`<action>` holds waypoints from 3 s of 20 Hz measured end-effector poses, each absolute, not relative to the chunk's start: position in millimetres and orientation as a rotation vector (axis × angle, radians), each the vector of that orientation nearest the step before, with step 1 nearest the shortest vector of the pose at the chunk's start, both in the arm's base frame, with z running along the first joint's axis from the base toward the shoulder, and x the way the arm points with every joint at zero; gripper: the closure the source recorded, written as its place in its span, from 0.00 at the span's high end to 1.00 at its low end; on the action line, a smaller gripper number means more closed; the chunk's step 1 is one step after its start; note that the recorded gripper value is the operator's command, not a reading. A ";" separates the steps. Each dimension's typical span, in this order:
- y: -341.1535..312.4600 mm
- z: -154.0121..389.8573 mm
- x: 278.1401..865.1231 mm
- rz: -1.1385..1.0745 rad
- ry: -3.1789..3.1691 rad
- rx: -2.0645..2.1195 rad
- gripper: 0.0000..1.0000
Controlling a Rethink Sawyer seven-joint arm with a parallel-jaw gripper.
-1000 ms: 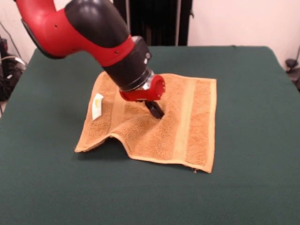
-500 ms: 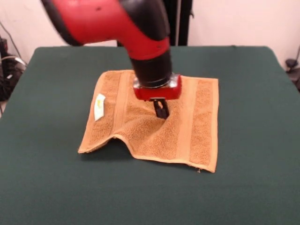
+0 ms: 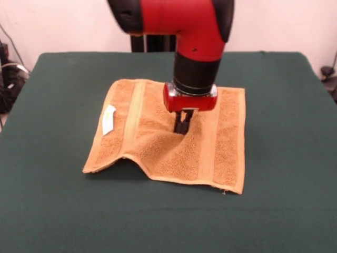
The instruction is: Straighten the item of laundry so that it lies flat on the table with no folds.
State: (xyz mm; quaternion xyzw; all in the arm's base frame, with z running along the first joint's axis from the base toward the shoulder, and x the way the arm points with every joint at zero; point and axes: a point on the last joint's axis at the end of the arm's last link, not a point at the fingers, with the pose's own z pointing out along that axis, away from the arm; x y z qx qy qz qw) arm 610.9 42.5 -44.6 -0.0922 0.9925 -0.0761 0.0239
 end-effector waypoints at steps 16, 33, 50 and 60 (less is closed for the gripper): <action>-29.3 -51.0 624.8 -0.686 2.899 -0.649 0.00; -88.1 25.3 639.7 -0.780 3.069 -0.220 0.00; -159.4 2.3 650.1 -0.548 2.920 -0.077 0.00; -189.6 -14.8 631.7 -0.360 2.868 0.058 0.00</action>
